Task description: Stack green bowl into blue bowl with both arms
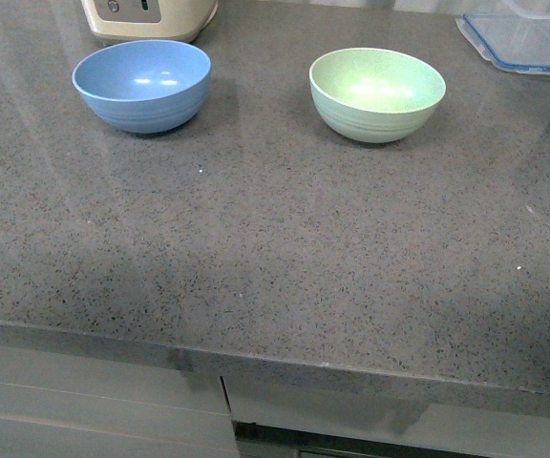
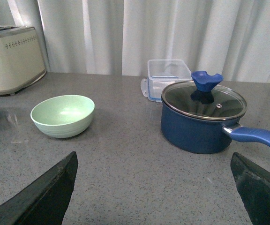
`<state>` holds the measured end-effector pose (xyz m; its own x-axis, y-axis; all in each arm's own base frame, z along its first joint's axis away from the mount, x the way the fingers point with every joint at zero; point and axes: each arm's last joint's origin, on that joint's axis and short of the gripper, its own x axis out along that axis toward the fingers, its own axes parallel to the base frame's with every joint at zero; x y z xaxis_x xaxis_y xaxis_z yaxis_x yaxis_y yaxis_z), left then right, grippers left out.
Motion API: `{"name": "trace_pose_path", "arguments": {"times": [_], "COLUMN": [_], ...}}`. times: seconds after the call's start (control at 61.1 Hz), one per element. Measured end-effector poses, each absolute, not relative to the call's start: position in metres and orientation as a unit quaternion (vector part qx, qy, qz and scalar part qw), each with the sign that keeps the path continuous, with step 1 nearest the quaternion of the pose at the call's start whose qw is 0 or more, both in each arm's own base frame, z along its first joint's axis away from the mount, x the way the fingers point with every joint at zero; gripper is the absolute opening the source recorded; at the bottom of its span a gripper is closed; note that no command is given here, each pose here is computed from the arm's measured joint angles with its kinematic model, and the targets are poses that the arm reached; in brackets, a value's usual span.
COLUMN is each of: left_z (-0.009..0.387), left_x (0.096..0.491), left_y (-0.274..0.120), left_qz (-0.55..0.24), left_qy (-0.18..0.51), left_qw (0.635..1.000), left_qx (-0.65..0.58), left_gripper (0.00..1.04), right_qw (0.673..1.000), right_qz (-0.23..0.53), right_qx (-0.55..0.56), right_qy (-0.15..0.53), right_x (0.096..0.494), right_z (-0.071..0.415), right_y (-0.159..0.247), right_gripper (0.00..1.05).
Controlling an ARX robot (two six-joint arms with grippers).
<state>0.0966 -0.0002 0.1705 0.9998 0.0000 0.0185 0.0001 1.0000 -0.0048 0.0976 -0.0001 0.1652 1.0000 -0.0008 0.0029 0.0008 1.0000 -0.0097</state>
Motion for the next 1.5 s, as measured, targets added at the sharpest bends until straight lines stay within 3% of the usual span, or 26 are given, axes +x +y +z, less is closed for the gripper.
{"name": "trace_pose_path", "arguments": {"times": [0.654, 0.736, 0.801, 0.867, 1.047, 1.308, 1.504], "left_z": [0.171, 0.169, 0.174, 0.182, 0.207, 0.201, 0.209], "left_x": [0.097, 0.099, 0.110, 0.125, 0.173, 0.246, 0.297], "left_y": [0.000, 0.001, 0.007, 0.015, 0.031, 0.040, 0.034], "left_qz": [0.000, 0.129, 0.251, 0.292, 0.258, 0.203, 0.181], "left_qy": [-0.009, 0.096, 0.124, 0.105, 0.084, 0.249, 0.321], "left_qw": [1.000, 0.985, 0.953, 0.937, 0.939, 0.925, 0.913], "left_qx": [-0.003, -0.061, -0.113, -0.160, -0.210, -0.204, -0.175], "left_gripper": [0.98, 0.98, 0.98, 0.98, 0.98, 0.98, 0.98], "right_qw": [1.000, 1.000, 1.000, 1.000, 1.000, 1.000, 1.000], "right_qz": [0.000, 0.000, 0.000, 0.001, 0.000, 0.000, 0.000], "right_qx": [-0.005, -0.005, -0.005, -0.005, -0.005, -0.005, -0.005], "right_qy": [-0.001, -0.001, -0.002, -0.001, -0.001, -0.001, -0.001], "right_x": [0.098, 0.098, 0.098, 0.098, 0.098, 0.098, 0.098], "right_z": [0.165, 0.165, 0.165, 0.165, 0.165, 0.165, 0.165], "right_y": [0.000, 0.000, 0.000, 0.000, 0.000, 0.000, 0.000], "right_gripper": [0.95, 0.95, 0.95, 0.95, 0.95, 0.95, 0.95]}}
